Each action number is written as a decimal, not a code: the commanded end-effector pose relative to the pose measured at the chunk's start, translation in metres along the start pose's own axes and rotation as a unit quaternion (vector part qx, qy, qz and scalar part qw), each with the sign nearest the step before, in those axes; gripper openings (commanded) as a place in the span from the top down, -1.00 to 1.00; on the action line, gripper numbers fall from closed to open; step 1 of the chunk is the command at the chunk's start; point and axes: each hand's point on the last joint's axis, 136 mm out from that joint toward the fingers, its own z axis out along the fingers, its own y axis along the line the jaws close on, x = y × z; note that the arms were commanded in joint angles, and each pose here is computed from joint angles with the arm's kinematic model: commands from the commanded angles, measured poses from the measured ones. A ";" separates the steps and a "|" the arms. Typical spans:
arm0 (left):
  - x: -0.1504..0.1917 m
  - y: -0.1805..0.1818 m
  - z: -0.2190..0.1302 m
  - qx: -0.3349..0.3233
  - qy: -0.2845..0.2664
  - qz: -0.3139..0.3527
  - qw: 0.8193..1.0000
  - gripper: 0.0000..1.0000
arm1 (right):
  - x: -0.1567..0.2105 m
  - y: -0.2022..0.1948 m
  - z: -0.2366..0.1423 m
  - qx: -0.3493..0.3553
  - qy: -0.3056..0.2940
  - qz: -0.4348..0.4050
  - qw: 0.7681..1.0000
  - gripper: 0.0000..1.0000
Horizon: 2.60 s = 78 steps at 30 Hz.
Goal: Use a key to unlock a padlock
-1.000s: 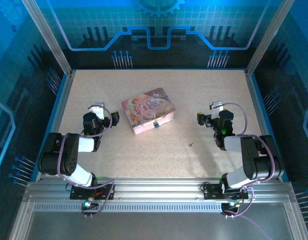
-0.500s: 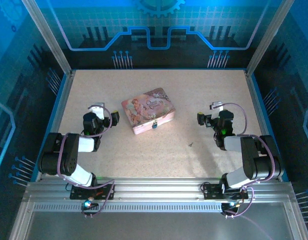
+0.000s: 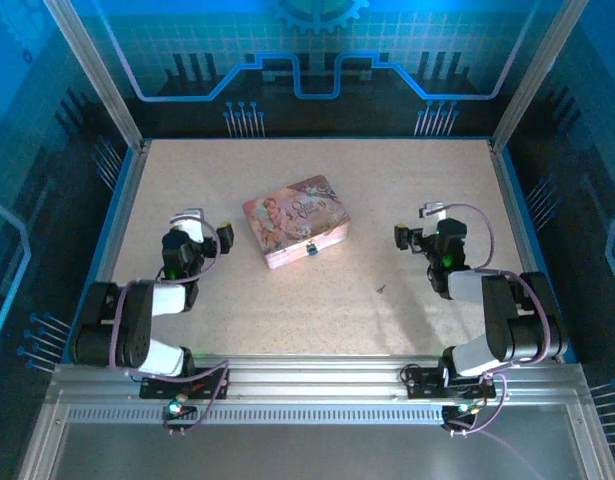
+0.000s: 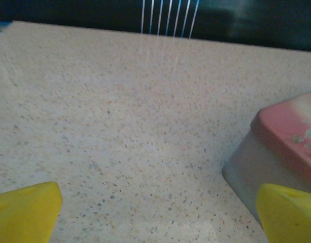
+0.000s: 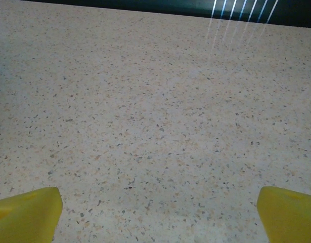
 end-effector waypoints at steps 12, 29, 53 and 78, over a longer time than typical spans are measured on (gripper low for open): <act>-0.114 -0.032 -0.053 0.055 0.011 -0.182 0.982 -0.98 | -0.059 -0.006 -0.057 0.019 0.034 0.105 0.994 -1.00; -0.106 -0.169 -0.084 0.250 0.133 -0.217 0.934 -0.97 | -0.036 0.055 -0.116 -0.084 0.216 0.191 0.954 -1.00; -0.070 -0.250 -0.059 0.338 0.180 -0.230 0.895 -0.97 | 0.088 0.122 -0.130 -0.061 0.463 0.132 0.875 -0.38; -0.069 -0.248 -0.058 0.331 0.180 -0.231 0.897 -0.98 | 0.117 0.131 -0.108 -0.012 0.490 0.048 0.870 0.22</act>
